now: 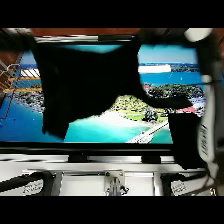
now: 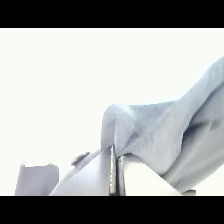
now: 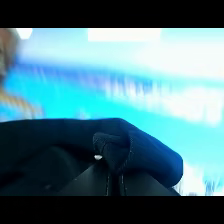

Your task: Fold the shirts.

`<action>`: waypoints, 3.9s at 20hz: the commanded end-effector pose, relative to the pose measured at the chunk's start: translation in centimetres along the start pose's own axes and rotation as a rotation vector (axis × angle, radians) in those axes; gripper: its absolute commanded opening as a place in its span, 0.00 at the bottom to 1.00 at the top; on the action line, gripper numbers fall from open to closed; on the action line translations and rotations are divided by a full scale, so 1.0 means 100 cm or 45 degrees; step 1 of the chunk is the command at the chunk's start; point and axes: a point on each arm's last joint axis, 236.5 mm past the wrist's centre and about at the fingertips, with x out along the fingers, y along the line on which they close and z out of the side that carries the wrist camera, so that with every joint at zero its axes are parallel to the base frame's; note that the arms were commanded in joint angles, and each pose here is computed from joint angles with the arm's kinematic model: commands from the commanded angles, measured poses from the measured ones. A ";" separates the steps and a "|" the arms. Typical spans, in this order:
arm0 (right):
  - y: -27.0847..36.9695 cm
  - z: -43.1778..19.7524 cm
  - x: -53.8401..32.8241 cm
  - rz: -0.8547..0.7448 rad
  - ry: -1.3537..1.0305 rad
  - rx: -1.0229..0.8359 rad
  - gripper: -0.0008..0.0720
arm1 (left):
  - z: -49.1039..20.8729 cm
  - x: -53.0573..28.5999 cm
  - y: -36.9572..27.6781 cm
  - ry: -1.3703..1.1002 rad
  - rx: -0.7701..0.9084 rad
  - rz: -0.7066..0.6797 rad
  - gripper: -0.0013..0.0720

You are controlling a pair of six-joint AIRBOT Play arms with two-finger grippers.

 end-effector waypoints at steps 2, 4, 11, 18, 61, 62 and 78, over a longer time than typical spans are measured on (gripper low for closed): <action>0.098 0.140 -0.168 -0.006 -0.667 -0.368 0.10 | 0.135 -0.158 -0.058 -0.802 0.084 -0.174 0.09; 0.127 0.149 -0.215 0.003 -0.749 -0.437 0.10 | 0.122 -0.184 -0.059 -0.825 0.202 -0.113 0.09; 0.048 -0.094 -0.146 -0.114 0.485 -0.315 0.10 | -0.099 -0.051 -0.026 0.215 -0.111 -0.064 0.08; 0.019 -0.357 -0.092 -0.134 1.174 -0.250 0.10 | -0.387 0.018 -0.044 0.813 -0.437 0.074 0.08; -0.040 -0.388 -0.129 -0.497 1.649 -0.006 0.95 | -0.367 0.046 -0.078 1.089 0.228 -0.272 0.09; -0.057 -0.392 -0.132 -0.554 1.698 -0.073 0.95 | -0.364 0.043 -0.079 1.098 0.231 -0.276 0.09; -0.066 -0.349 -0.121 -0.492 1.590 -0.176 0.10 | -0.273 0.050 -0.062 0.847 0.222 -0.103 0.08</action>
